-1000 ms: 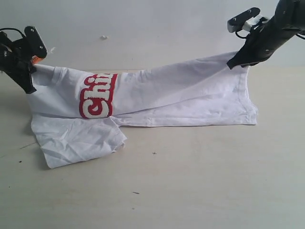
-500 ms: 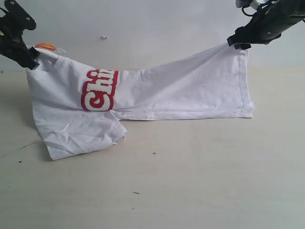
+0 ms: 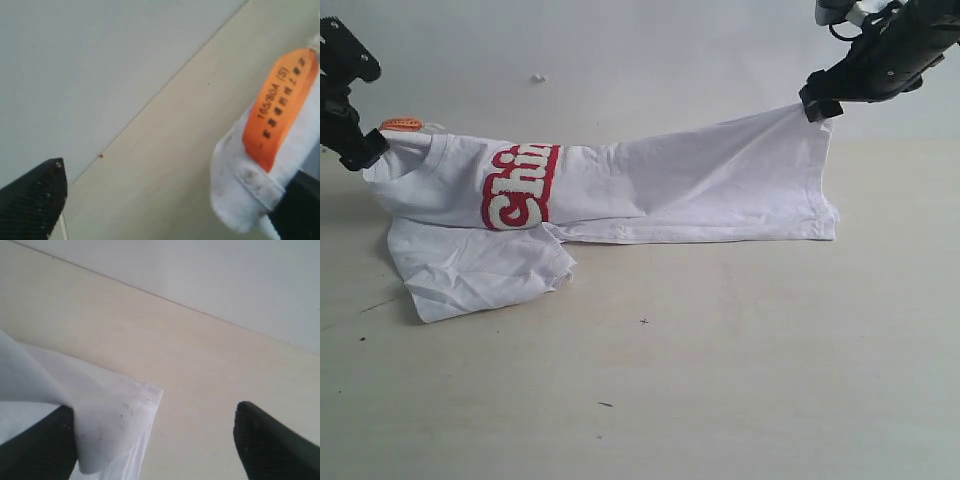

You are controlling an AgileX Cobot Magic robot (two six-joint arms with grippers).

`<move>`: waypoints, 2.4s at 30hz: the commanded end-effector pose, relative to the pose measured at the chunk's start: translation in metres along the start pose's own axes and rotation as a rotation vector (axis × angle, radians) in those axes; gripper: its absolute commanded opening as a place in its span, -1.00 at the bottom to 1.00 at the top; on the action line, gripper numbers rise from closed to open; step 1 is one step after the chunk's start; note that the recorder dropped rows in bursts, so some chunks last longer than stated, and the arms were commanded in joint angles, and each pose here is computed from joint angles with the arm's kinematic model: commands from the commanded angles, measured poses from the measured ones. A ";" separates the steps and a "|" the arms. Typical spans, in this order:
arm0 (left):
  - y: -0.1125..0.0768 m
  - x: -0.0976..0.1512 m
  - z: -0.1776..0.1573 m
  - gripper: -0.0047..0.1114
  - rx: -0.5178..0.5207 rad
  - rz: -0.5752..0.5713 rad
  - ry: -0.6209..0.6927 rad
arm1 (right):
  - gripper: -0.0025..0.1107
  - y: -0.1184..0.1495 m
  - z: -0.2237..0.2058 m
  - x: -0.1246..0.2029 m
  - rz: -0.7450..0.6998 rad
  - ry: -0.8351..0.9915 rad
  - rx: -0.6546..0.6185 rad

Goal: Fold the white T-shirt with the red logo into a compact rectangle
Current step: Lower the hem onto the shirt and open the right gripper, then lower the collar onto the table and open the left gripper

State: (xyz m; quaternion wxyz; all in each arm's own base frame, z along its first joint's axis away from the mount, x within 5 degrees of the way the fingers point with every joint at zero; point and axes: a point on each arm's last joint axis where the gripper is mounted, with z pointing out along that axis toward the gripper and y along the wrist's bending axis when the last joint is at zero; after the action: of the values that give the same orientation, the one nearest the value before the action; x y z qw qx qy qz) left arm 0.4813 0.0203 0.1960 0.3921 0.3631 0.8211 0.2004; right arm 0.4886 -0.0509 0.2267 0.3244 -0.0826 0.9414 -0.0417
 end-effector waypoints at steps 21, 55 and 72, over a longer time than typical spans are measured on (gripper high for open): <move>-0.005 0.002 -0.002 0.89 0.084 0.124 0.060 | 0.73 0.001 -0.030 -0.020 -0.053 -0.044 -0.062; 0.006 -0.011 -0.010 0.89 0.091 0.039 0.033 | 0.69 -0.023 -0.039 -0.037 0.032 0.008 -0.444; 0.006 -0.011 -0.010 0.89 0.092 0.115 0.030 | 0.69 -0.029 -0.058 -0.056 0.031 -0.261 -0.651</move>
State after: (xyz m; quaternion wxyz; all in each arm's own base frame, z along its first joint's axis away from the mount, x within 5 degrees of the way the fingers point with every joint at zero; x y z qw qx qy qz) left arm 0.4793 0.0172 0.2038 0.3417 0.4164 0.8225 0.1829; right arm 0.5000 -0.0856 0.2880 0.3565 -0.1495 0.8916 0.2358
